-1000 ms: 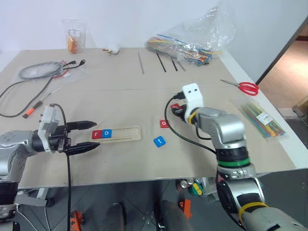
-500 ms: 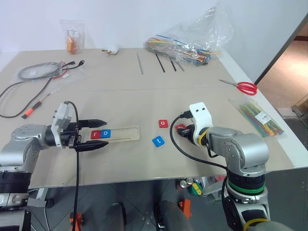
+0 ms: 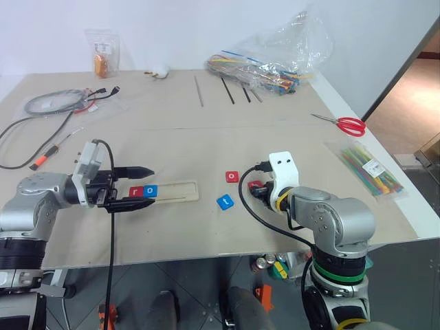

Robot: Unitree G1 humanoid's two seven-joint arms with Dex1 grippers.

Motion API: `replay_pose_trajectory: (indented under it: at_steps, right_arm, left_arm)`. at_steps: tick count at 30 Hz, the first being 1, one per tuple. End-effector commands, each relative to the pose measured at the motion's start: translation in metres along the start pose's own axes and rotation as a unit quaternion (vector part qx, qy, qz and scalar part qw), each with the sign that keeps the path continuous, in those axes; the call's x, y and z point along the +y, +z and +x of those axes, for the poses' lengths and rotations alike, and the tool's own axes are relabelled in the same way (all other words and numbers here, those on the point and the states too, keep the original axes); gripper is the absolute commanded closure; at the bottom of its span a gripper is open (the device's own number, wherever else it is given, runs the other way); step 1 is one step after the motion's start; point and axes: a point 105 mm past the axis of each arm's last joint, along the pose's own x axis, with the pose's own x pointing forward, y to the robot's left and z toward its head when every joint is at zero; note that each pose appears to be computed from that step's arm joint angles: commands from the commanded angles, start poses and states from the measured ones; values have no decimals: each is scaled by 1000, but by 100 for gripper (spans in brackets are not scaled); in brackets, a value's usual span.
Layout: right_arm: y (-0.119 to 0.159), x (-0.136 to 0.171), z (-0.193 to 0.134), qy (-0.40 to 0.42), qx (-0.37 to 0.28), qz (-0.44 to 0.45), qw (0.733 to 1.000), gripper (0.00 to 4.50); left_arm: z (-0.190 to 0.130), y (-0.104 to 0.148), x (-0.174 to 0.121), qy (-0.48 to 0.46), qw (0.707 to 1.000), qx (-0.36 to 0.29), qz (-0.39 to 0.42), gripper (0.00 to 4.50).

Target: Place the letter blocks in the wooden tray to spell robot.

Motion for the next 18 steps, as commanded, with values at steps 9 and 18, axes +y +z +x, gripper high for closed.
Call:
replay_pose_trajectory:
  at_steps: [9,18]
  right_arm:
    - [12,12,-1,37,-25,20,999,41]
    - [40,-8,-17,98,-62,11,993,2]
  left_arm:
    - [5,8,-3,-19,999,8,29,0]
    - [5,6,-1,-18,999,8,27,0]
